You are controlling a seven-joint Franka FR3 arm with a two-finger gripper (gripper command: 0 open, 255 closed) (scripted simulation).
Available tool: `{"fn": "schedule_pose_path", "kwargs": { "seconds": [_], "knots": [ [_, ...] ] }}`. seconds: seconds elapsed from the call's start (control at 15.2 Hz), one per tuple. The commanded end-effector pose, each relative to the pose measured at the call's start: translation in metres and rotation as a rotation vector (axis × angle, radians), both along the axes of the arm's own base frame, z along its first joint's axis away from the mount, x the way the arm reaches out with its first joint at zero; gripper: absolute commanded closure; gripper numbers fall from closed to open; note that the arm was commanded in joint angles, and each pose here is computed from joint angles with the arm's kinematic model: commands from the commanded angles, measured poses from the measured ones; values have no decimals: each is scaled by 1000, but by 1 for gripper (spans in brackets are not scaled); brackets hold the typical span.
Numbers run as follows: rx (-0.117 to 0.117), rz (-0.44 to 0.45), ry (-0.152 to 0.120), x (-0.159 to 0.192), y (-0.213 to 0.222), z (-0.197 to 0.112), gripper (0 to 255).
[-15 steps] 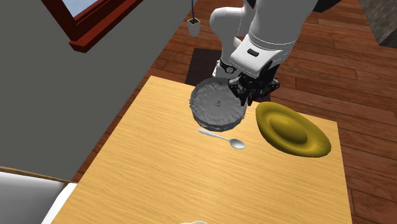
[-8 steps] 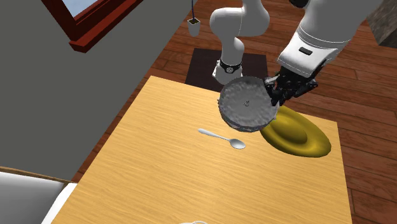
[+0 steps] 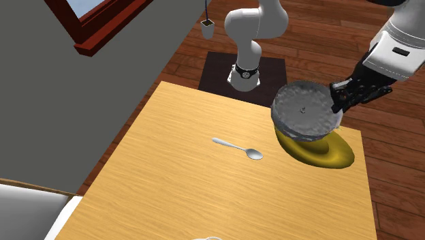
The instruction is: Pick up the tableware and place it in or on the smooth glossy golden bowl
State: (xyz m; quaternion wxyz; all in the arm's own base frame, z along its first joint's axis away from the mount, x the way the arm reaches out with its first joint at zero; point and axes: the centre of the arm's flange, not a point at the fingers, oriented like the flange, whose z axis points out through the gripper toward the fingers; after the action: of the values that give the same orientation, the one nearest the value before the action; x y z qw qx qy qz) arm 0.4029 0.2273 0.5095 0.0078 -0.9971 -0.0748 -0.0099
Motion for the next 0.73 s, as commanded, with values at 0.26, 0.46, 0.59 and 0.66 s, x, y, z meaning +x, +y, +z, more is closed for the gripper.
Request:
{"fn": "schedule_pose_path", "kwargs": {
  "seconds": [0.26,0.46,0.59,0.66],
  "knots": [
    [1,-2,-1,-7,82,9,255],
    [1,-2,-1,-7,82,-7,255],
    [1,-2,-1,-7,82,-18,255],
    [1,-2,-1,-7,82,-23,255]
  ]
}}
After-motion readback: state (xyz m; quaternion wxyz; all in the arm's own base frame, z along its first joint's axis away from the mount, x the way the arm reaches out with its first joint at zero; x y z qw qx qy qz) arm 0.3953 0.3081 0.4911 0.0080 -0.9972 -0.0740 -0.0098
